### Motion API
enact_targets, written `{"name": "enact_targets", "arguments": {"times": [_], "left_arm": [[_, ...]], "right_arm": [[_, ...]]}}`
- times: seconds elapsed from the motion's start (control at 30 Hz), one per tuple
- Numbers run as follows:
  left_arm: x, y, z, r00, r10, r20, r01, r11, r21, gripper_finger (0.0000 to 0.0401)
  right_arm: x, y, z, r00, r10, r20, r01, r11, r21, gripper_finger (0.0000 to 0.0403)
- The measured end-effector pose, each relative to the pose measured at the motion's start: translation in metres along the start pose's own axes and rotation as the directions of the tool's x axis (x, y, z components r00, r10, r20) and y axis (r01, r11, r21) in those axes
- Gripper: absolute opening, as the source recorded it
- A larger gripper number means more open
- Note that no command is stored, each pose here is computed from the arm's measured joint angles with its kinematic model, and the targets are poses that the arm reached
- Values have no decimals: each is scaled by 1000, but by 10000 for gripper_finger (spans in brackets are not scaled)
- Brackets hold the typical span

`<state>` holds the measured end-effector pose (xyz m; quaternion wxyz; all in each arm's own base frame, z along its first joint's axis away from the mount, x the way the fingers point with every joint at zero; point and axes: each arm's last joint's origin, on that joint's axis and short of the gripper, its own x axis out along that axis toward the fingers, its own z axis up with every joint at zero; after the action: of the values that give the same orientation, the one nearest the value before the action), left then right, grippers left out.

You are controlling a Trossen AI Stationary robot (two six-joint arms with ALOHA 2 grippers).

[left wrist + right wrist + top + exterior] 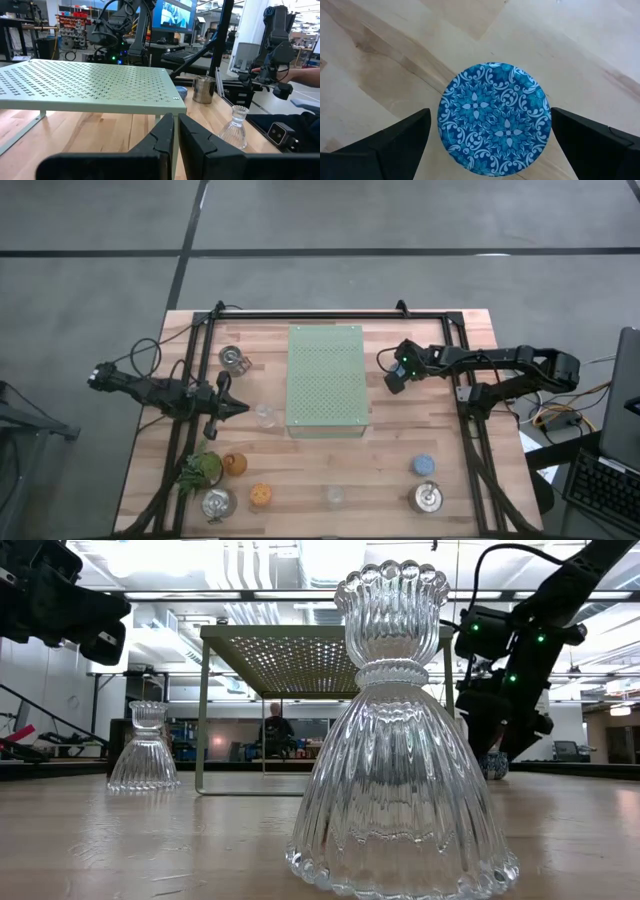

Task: Pick & Place candle stick holders
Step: Put the blue patterned scented candle on the shelf

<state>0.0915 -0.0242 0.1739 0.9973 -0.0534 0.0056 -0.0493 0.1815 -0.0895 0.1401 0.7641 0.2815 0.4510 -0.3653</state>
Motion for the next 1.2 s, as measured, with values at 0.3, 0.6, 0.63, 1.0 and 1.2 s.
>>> {"name": "enact_targets", "arguments": {"times": [0.3, 0.6, 0.63, 1.0, 1.2], "left_arm": [[0, 0, 0, 1000, 0, 0, 0, 1000, 0, 28], [0, 0, 0, 1000, 0, 0, 0, 1000, 0, 28], [0, 0, 0, 1000, -1, 1, 1, 1000, 0, 28], [0, 0, 0, 1000, 0, 0, 0, 1000, 0, 28], [0, 0, 0, 1000, 0, 0, 0, 1000, 0, 28]], "right_arm": [[2, 0, -1, 1000, 11, 20, -11, 1000, 3, 400], [3, -1, -3, 1000, 8, 14, -8, 1000, 9, 400], [3, -1, -3, 1000, 8, 13, -8, 1000, 10, 399], [3, 0, -2, 999, 19, 27, -19, 1000, 12, 341], [3, -1, -2, 1000, 20, 23, -20, 1000, 11, 323]]}}
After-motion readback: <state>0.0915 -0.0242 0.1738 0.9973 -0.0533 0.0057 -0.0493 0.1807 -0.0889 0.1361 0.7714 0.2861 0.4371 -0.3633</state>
